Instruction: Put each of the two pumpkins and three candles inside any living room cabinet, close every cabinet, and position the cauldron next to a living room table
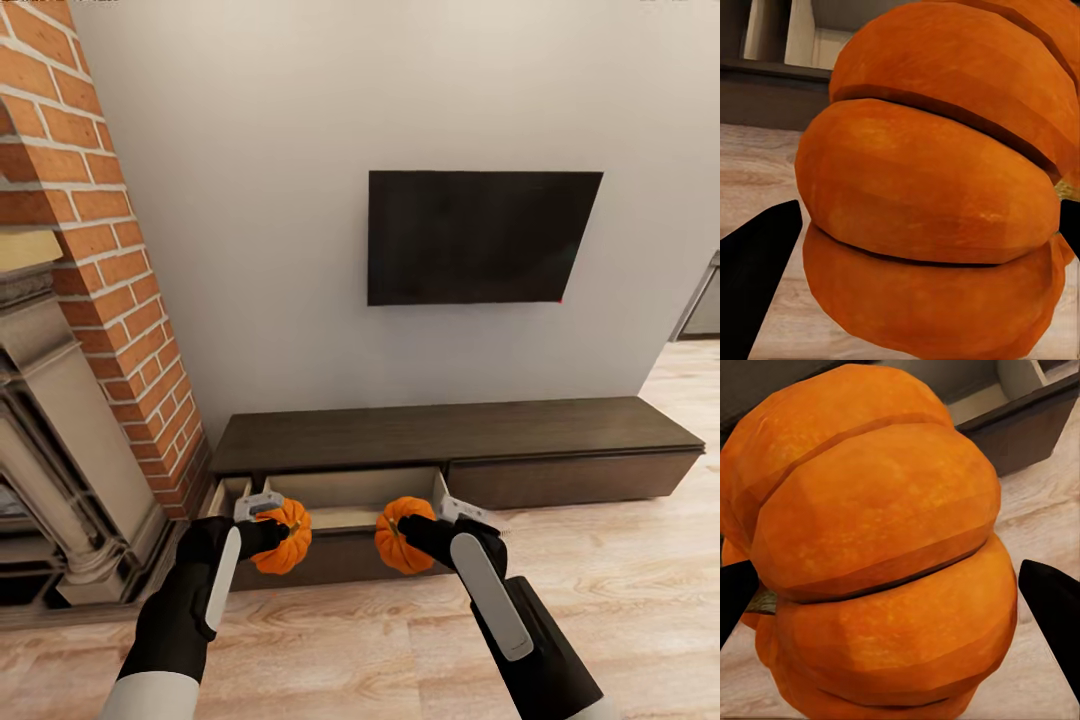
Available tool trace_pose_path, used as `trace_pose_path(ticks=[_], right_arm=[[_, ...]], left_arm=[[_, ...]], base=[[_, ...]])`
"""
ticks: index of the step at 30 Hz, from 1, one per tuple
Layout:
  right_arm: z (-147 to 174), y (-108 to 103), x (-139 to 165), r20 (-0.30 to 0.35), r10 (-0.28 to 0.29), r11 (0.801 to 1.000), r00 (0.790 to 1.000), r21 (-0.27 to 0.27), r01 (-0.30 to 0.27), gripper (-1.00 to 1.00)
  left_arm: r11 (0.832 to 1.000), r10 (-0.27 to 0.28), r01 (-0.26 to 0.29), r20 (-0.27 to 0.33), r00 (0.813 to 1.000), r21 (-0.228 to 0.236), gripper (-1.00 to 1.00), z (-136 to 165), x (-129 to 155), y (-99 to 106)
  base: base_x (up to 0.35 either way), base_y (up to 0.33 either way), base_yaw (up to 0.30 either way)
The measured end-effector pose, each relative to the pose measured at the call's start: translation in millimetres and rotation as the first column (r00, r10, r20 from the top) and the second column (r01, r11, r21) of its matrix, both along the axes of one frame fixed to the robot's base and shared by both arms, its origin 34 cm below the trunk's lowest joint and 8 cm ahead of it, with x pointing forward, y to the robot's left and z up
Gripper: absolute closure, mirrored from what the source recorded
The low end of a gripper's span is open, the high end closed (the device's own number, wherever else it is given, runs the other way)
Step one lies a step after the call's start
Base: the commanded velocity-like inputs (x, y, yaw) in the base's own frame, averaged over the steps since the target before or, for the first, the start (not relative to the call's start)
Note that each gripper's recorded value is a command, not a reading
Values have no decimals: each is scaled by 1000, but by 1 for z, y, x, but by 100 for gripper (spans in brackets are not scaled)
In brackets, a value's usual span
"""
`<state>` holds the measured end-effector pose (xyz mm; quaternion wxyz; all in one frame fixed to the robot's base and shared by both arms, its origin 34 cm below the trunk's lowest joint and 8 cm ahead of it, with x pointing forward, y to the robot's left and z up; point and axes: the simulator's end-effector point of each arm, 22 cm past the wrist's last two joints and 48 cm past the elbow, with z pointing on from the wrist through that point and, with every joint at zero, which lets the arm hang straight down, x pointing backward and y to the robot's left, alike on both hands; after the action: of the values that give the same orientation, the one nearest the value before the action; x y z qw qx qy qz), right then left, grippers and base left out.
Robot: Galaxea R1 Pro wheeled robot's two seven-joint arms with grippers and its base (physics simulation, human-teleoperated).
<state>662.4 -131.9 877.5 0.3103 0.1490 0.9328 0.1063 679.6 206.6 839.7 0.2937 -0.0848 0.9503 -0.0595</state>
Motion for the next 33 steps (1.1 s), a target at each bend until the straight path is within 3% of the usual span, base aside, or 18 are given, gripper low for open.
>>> trace_pose_path(ticks=[5,14,33], right_arm=[[24,2,2,49,5,1000,999,9,-5,100],[28,-1,0,47,4,1000,999,11,-4,100],[26,1,-2,40,10,1000,999,8,-10,100]], left_arm=[[1000,-13,13,1,1000,6,100,6,0,-5],[1000,-26,26,12,1000,5,100,15,1,-9],[1000,-27,27,13,1000,8,100,15,0,-9]], base=[[0,0,0],[26,-9,0],[294,-103,0]])
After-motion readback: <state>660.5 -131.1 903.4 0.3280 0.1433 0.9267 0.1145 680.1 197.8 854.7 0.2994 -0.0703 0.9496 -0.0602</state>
